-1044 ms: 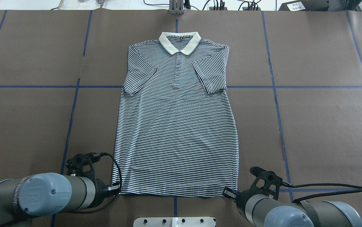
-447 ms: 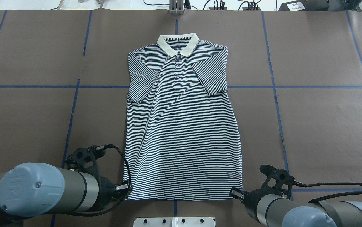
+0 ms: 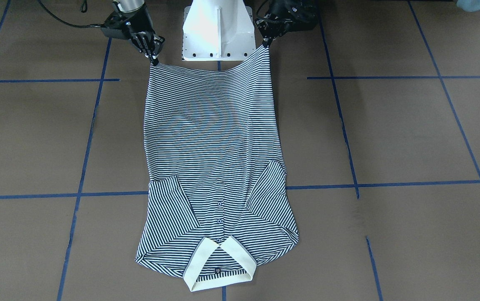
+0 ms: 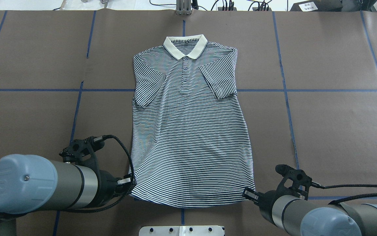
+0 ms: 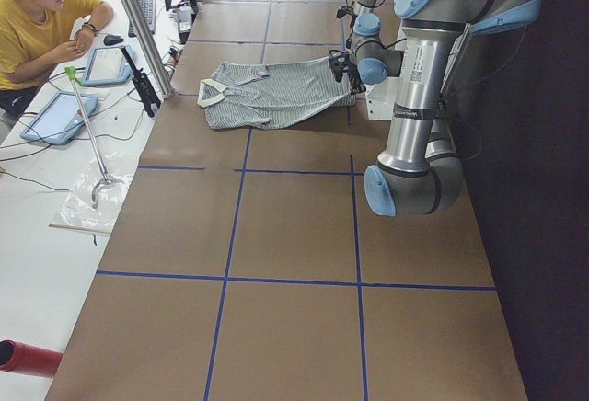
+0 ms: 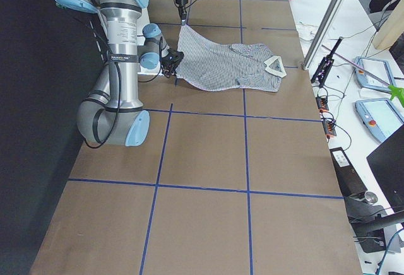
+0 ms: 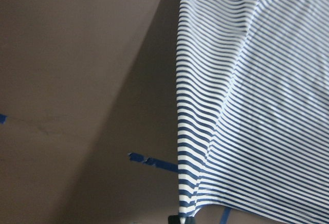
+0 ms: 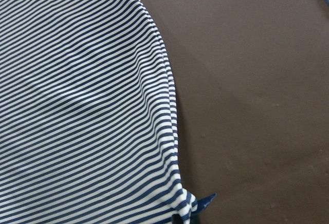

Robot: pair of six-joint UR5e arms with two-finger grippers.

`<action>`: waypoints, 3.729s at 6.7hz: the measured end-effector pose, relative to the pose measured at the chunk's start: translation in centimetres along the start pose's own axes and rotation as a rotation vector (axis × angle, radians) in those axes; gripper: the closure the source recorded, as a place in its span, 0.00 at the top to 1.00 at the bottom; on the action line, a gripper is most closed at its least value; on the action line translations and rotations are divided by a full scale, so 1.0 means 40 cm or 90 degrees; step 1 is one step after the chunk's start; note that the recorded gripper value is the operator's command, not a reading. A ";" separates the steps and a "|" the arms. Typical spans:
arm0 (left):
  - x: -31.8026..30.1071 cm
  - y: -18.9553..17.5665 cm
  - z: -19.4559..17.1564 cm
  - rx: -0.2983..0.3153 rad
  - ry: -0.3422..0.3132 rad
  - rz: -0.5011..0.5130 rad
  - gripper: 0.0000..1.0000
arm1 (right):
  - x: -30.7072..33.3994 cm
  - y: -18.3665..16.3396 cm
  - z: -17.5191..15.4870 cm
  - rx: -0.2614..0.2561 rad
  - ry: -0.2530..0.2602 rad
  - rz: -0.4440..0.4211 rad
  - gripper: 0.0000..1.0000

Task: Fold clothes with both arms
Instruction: 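Lift both hem corners and fold them toward the collar, then release the hem near the collar and draw the right gripper back toward the robot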

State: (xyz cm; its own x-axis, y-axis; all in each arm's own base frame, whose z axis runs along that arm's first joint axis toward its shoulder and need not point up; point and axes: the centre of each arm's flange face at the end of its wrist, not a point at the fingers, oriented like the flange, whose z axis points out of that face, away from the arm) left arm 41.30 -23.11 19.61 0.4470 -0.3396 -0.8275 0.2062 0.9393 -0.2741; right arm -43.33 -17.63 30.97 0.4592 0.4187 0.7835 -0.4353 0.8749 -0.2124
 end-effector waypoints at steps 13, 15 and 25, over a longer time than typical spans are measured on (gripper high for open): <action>0.108 -0.597 0.171 0.234 -0.021 0.127 0.00 | -0.286 -0.584 0.173 0.126 0.031 -0.047 0.00; 0.124 -0.762 0.242 0.282 -0.015 0.127 0.00 | -0.401 -0.763 0.297 0.167 0.084 -0.046 0.00; 0.085 -0.805 0.286 0.307 0.020 0.171 0.58 | -0.286 -0.569 0.245 0.127 0.005 0.000 0.83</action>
State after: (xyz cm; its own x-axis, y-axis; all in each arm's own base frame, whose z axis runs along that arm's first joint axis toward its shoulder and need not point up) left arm 46.12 -55.07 31.23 0.5139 -0.0830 -0.8539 0.4672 0.8618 0.1974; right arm -46.27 -44.73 32.57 0.4648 0.4205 0.7792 -0.5791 0.8101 -0.0917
